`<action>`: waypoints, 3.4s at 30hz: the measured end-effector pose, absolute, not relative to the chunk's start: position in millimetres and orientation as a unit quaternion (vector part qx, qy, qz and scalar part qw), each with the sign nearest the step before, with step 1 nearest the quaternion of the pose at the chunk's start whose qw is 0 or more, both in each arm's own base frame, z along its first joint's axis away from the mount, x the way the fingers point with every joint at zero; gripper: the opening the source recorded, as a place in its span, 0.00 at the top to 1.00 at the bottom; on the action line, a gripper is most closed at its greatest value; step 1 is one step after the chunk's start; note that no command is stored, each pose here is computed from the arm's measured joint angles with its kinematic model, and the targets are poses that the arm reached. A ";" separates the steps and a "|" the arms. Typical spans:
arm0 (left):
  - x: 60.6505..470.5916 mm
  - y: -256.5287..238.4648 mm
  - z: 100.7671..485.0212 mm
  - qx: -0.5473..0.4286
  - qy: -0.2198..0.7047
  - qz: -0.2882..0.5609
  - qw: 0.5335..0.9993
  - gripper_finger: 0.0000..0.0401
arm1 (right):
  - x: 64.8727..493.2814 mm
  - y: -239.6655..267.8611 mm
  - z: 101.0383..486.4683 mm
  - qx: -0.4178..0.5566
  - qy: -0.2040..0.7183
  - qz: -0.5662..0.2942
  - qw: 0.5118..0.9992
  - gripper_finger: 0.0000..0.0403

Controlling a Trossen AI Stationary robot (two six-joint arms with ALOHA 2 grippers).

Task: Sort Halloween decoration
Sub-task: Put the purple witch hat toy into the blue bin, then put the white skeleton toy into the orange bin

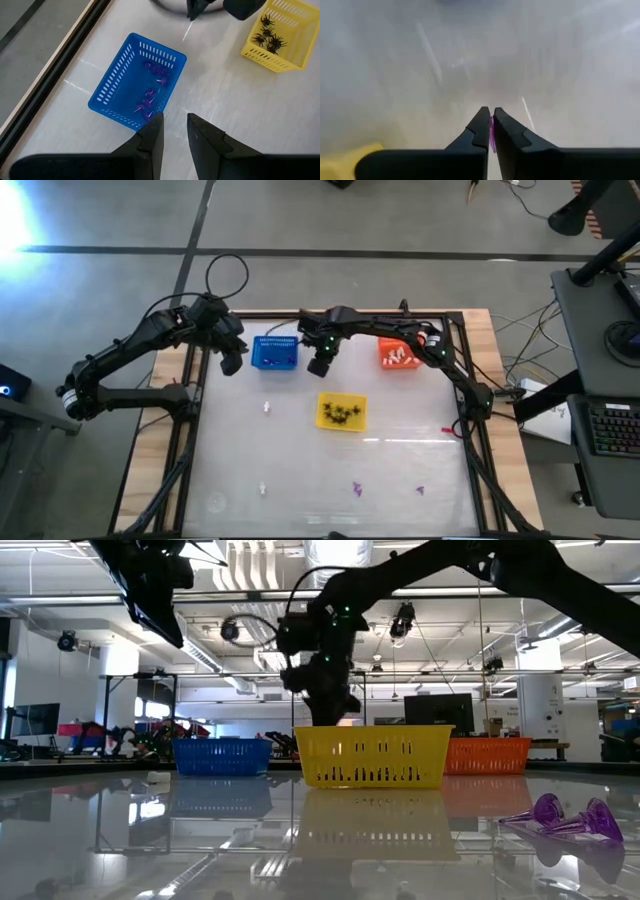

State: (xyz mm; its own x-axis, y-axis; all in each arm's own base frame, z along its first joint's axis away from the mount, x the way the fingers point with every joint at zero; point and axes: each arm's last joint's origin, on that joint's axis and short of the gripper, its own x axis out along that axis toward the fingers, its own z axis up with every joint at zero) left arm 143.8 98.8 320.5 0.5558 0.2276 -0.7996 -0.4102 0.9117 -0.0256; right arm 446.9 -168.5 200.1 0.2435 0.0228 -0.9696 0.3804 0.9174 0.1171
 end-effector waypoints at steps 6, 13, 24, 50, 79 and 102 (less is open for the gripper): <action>143.8 98.9 320.5 -0.104 0.435 0.182 0.876 0.83 | 462.0 -173.2 232.0 0.169 0.525 -0.111 0.827 0.98; 143.8 98.8 320.5 -0.102 0.435 0.180 0.876 0.83 | 480.9 -178.2 254.4 0.201 0.410 -0.101 0.884 0.98; 143.8 98.8 320.5 -0.102 0.435 0.180 0.876 0.83 | 493.9 -183.2 235.4 0.223 0.387 -0.111 0.888 0.98; 136.6 91.4 315.1 -0.166 0.470 0.175 0.849 0.83 | 489.5 -178.3 240.6 0.217 0.433 -0.093 0.870 0.66; 165.8 13.5 245.8 -0.306 0.494 0.209 0.786 0.83 | 402.9 -108.5 342.7 0.237 0.569 -0.109 0.780 0.65; 176.6 9.0 191.6 -0.345 0.456 0.183 0.800 0.83 | 366.3 -5.3 405.1 0.289 0.527 -0.130 0.789 0.65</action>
State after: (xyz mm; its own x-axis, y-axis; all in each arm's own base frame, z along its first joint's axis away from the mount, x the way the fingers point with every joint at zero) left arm 176.6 9.0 191.6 0.5176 -0.0226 -0.8553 -0.6070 0.6948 -0.3857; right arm 366.3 -5.3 405.1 0.4112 0.0994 -0.9061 0.5098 0.7990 0.3189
